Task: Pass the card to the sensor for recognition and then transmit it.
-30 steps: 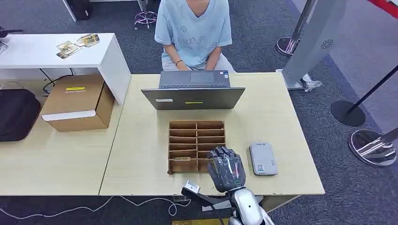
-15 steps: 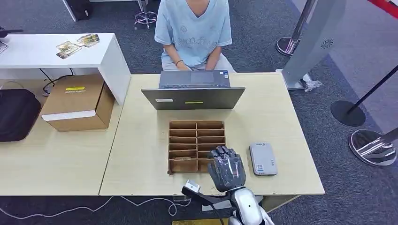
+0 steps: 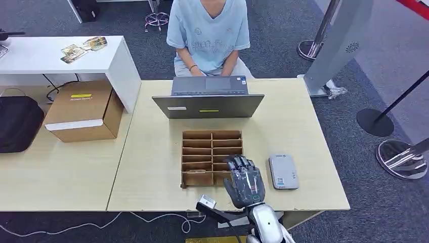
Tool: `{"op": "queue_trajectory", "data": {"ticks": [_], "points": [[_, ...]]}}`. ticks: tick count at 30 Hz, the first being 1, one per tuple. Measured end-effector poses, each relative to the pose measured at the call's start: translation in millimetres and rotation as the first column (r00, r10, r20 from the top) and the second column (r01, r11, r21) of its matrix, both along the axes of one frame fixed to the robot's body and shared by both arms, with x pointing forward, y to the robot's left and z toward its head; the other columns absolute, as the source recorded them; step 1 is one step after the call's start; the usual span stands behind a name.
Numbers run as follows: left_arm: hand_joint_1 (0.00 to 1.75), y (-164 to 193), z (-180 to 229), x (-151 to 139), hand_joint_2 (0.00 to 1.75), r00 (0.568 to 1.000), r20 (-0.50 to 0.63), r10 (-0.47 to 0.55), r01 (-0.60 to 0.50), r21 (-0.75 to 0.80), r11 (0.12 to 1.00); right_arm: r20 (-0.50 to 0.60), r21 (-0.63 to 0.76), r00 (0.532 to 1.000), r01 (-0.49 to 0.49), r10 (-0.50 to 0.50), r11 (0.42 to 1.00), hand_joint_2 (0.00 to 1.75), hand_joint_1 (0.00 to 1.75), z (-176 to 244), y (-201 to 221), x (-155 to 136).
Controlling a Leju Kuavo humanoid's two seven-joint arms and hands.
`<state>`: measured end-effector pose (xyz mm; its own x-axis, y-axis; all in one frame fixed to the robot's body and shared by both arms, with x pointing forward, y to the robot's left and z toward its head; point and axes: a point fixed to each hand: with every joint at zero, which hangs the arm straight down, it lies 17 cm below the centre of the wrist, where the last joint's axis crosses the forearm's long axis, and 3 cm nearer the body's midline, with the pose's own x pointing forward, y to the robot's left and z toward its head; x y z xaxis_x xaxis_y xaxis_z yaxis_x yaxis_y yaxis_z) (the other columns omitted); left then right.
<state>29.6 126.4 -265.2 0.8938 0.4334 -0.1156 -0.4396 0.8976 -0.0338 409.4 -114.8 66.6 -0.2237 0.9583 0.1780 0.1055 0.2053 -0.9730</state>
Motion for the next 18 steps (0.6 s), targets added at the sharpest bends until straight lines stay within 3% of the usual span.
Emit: {"op": "queue_trajectory", "data": {"ticks": [2,6,18], "points": [[0.00,0.1,0.0,0.1,0.00,1.000,0.001,0.000,0.000,0.000,1.000,-0.002,-0.001,1.000,0.000,0.000,1.000,1.75,1.15,-0.7,0.0,-0.1],[0.00,0.0,0.0,0.2,0.00,1.000,0.001,0.001,-0.001,0.000,1.000,-0.003,-0.001,1.000,0.000,0.000,1.000,1.75,1.05,-1.2,0.0,-0.2],[0.00,0.4,-0.1,0.3,0.00,1.000,0.002,0.003,-0.003,0.001,1.000,-0.004,-0.004,1.000,-0.001,0.001,1.000,1.75,1.12,-2.0,0.1,-0.3]]}}
